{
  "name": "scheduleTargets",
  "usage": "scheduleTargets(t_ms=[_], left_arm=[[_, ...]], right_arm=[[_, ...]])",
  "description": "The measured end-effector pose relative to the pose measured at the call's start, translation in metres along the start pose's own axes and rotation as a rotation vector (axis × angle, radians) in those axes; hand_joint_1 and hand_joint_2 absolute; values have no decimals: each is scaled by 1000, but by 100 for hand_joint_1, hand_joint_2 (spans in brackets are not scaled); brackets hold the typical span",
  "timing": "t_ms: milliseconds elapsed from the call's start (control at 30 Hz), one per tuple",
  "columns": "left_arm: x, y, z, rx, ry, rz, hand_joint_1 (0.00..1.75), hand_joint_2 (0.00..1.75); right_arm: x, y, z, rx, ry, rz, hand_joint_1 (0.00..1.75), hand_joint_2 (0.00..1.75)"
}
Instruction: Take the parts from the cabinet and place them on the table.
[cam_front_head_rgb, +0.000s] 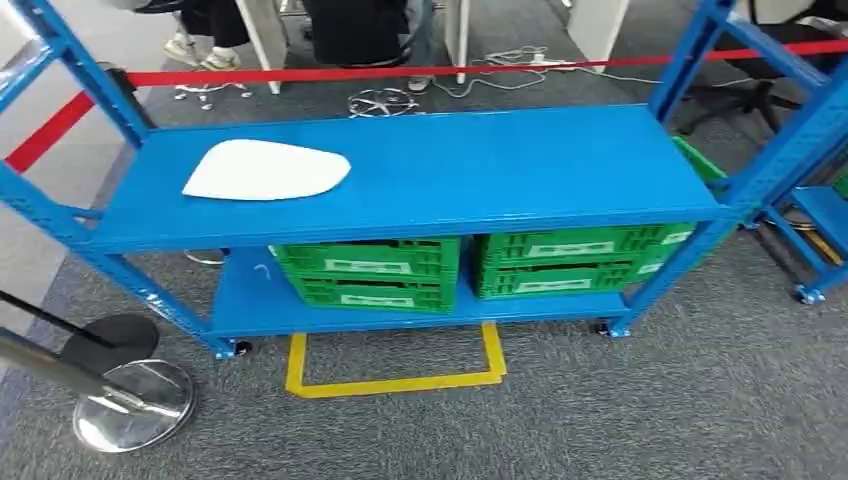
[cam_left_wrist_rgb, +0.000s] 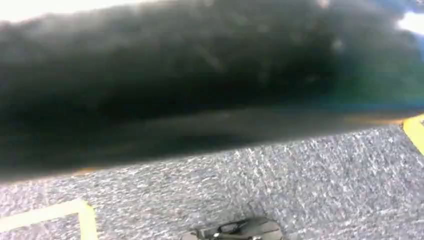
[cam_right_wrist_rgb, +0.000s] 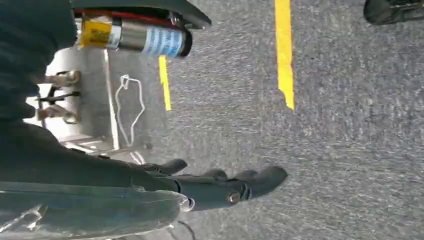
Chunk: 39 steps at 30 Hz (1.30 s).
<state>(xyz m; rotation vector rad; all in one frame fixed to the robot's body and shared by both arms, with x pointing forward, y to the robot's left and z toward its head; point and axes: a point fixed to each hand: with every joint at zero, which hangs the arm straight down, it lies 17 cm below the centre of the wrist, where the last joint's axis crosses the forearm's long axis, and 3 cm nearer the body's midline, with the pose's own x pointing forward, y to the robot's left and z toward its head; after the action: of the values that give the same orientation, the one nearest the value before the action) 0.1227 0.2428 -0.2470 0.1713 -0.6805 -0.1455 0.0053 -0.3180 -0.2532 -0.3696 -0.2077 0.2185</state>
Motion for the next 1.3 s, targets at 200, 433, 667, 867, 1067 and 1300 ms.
scheduleTargets(t_ms=[200,433,667,867,1067,1300], left_arm=[[-4,-1,1,7,14,-11,0,0],[-6,-2,2,12,24,-24,0,175],[-6,-2,2,12,28,-36,0,175],[-11,-6,5,-3,37,-31,0,175],[-26,-2,9,0,92,-2,0,175],[-31,6,6,3,129,22,0,0]], right_arm=[[-4,0,-2,2,18,1,0,0],[-12,6,-3,20,58,-7,0,0],[-22,10,-3,22,111,-5,0,175],[-18,7,-6,3,129,-1,0,175],[16,3,-14,2,75,-73,0,175],[36,16,-14,45,36,-140,0,175]])
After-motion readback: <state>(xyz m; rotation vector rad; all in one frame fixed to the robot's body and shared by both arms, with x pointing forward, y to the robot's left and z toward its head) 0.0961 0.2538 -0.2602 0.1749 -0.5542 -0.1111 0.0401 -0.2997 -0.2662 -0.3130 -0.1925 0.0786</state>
